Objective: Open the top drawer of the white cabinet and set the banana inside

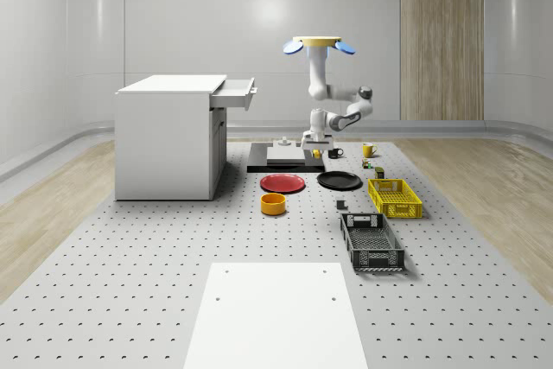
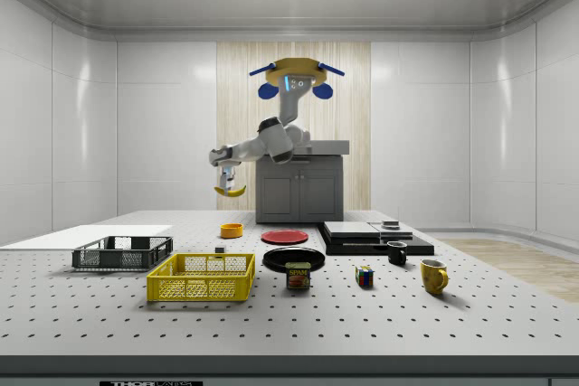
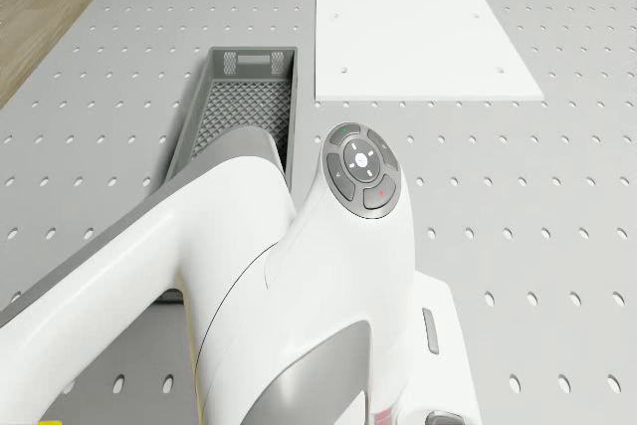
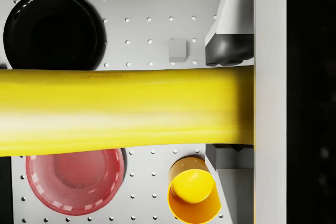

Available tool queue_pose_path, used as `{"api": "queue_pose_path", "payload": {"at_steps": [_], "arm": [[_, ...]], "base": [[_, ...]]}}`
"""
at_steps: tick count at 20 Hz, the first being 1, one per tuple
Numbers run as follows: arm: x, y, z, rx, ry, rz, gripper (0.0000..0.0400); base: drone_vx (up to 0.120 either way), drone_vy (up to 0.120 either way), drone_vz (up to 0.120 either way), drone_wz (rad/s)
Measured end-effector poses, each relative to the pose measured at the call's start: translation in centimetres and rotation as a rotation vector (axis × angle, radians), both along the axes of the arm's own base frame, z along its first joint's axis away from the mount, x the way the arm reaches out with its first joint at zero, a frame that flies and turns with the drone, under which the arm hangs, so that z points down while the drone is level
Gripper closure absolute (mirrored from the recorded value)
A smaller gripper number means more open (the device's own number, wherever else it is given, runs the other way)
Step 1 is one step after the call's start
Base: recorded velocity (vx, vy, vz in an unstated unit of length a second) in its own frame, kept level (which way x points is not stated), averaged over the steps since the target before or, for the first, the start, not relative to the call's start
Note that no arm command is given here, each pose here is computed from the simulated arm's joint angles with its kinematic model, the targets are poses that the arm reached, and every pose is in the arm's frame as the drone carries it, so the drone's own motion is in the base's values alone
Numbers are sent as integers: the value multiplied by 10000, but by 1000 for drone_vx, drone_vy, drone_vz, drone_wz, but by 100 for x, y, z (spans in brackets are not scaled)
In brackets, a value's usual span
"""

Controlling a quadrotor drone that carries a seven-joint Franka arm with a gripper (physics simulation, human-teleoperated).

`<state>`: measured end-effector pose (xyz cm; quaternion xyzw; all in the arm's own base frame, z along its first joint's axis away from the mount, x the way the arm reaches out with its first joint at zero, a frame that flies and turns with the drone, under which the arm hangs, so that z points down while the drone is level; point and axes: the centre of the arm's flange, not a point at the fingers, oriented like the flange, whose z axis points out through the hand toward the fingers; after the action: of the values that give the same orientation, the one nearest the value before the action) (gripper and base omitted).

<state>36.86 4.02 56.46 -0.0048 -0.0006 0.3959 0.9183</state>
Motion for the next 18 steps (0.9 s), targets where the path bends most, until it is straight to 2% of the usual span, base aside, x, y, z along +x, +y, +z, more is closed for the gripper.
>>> {"api": "queue_pose_path", "payload": {"at_steps": [18], "arm": [[0,0,0,0,0,0,207]], "base": [[-120,0,120,0]]}}
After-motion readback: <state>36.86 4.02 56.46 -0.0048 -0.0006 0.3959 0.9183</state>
